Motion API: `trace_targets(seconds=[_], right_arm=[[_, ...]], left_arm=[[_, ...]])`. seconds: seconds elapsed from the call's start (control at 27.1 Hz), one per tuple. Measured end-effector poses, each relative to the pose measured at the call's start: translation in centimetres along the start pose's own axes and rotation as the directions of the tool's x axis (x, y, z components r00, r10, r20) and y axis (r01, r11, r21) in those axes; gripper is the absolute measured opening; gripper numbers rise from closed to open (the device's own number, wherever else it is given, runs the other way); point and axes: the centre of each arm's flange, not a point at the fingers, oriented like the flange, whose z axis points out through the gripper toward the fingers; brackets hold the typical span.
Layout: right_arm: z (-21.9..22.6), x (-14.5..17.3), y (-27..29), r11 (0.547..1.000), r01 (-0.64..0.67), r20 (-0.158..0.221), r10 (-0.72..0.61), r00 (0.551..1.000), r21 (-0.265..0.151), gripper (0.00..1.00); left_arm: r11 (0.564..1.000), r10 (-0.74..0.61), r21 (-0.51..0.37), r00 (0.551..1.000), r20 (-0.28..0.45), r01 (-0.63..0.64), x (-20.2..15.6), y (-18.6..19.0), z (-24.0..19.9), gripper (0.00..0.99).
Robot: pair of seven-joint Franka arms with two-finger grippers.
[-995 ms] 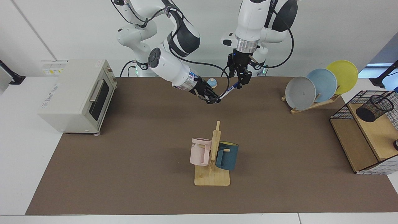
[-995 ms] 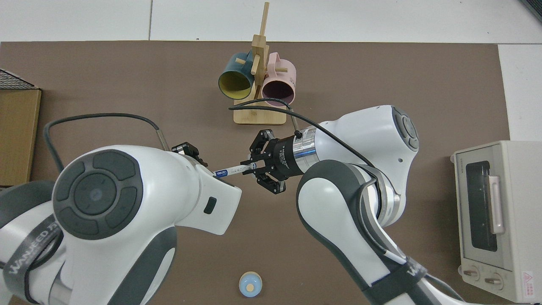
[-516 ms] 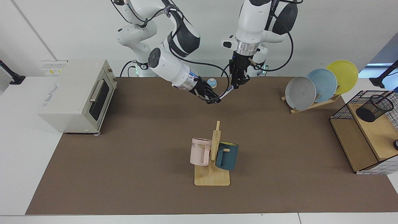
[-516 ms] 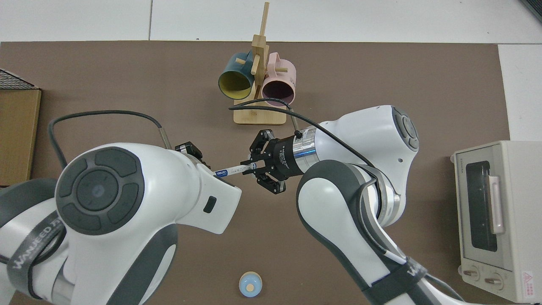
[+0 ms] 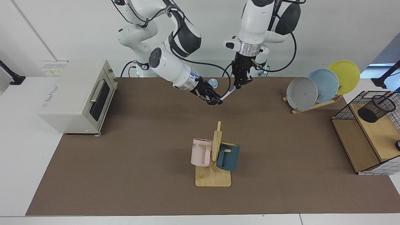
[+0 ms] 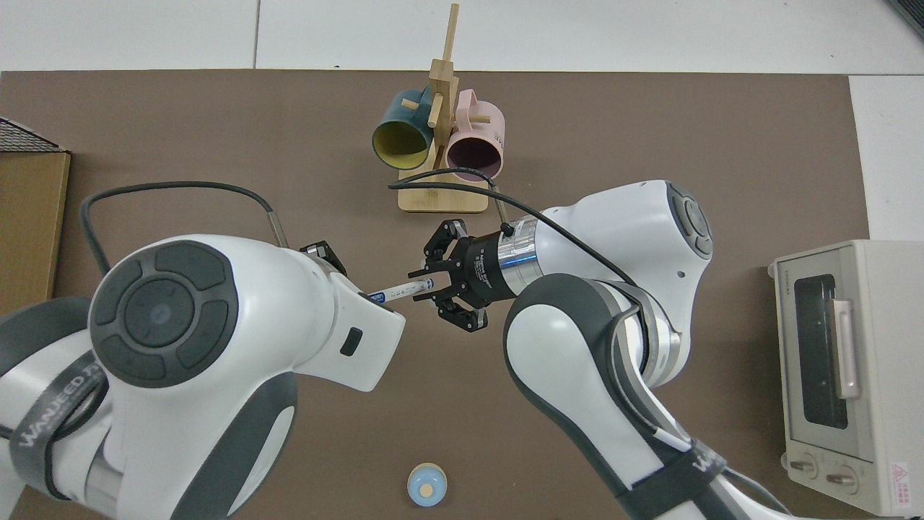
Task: Put markers into pen holder
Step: 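Grasp the marker's far end with the left gripper, then open the right gripper, then pull the marker back with the left gripper while the right gripper retracts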
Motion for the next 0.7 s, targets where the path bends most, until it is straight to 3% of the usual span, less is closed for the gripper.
trace_targets(seconds=[0.04, 0.07, 0.18, 0.26, 0.33, 0.55, 0.7], right_arm=[[-0.1, 0.0, -0.1, 1.000, -0.001, 0.000, 0.001, 1.000, 0.003, 0.51], [-0.2, 0.1, -0.1, 1.000, -0.001, -0.001, 0.001, 1.000, 0.004, 0.53], [-0.5, 0.1, -0.2, 1.000, 0.013, -0.017, -0.013, 1.000, 0.006, 0.76], [-0.7, 0.2, -0.2, 0.998, 0.069, -0.070, -0.070, 0.995, -0.004, 0.90], [-1.0, 0.2, -0.1, 0.989, 0.143, -0.123, -0.145, 0.982, -0.021, 0.98], [-2.0, 1.1, 0.0, 0.932, 0.344, -0.259, -0.363, 0.895, -0.116, 1.00], [-3.9, 3.1, -0.3, 0.854, 0.469, -0.336, -0.520, 0.785, -0.226, 1.00]], left_arm=[[1.000, -0.002, -0.001, 1.000, 0.001, 0.002, -0.1, -0.1, 0.0, 0.163], [1.000, -0.004, -0.002, 1.000, 0.002, 0.004, -0.2, -0.2, 0.0, 0.163], [1.000, -0.011, -0.011, 1.000, 0.011, 0.011, -0.6, -0.3, 0.1, 0.163], [0.999, -0.024, -0.021, 0.999, 0.026, 0.024, -1.3, -0.7, 0.2, 0.163], [0.999, -0.041, -0.020, 0.998, 0.045, 0.041, -2.3, -1.5, 0.3, 0.163], [0.992, -0.123, 0.006, 0.989, 0.084, 0.123, -6.7, -4.9, 0.1, 0.163], [0.981, -0.194, 0.026, 0.974, 0.114, 0.192, -10.7, -7.5, 0.0, 0.163]])
